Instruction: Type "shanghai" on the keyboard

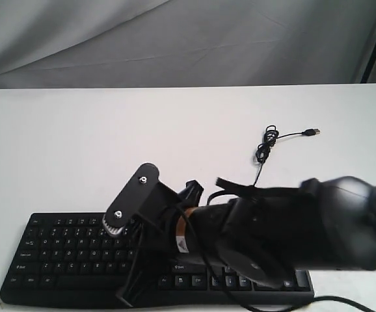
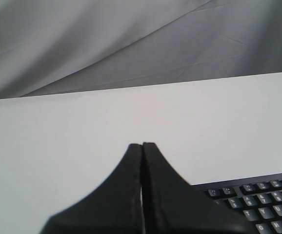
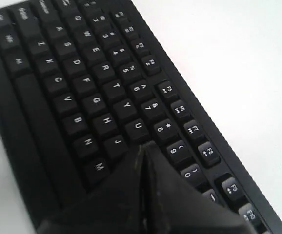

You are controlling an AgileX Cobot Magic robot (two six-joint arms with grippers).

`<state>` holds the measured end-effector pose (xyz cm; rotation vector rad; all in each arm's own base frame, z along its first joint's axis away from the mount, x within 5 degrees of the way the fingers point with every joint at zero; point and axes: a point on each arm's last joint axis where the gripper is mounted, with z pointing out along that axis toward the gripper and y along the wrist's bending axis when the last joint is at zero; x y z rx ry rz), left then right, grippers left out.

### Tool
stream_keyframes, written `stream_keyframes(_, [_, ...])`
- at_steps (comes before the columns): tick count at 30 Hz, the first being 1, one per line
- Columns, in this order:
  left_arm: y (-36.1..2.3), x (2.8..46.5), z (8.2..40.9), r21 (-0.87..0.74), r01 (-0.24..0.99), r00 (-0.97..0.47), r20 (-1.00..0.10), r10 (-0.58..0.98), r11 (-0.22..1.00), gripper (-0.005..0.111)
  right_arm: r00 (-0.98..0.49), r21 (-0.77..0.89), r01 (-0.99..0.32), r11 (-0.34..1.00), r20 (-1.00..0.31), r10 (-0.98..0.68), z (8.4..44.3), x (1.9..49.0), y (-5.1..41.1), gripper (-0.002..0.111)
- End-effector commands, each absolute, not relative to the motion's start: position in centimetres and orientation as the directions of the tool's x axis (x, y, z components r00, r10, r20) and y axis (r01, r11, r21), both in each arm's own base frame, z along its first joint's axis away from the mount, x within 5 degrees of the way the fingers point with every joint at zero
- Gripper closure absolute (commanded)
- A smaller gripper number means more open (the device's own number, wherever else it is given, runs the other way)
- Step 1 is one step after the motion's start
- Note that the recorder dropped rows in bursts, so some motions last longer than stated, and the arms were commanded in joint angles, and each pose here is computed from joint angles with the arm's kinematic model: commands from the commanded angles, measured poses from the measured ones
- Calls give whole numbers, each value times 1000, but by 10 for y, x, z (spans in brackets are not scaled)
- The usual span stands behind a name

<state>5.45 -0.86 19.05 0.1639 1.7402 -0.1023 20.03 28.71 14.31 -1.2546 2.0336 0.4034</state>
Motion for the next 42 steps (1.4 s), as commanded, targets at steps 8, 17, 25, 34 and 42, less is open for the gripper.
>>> stream_keyframes(8, [-9,54,190,21,170,-167,-985,50,985,107,-303,-49,-852,521,-764,-569,160,141,209,108])
stream_keyframes(17, [-9,54,190,21,170,-167,-985,50,985,107,-286,-60,-856,514,-773,-566,159,113,168,108])
stream_keyframes(25, [-9,54,190,21,170,-167,-985,50,985,107,-232,-66,-852,520,-842,-486,177,94,140,108])
stream_keyframes(34, [-9,54,190,21,170,-167,-985,50,985,107,-131,-118,-706,699,-947,-292,207,92,86,108])
stream_keyframes(42, [-9,54,190,21,170,-167,-985,50,985,107,-46,-137,-443,886,-984,-175,200,66,31,108])
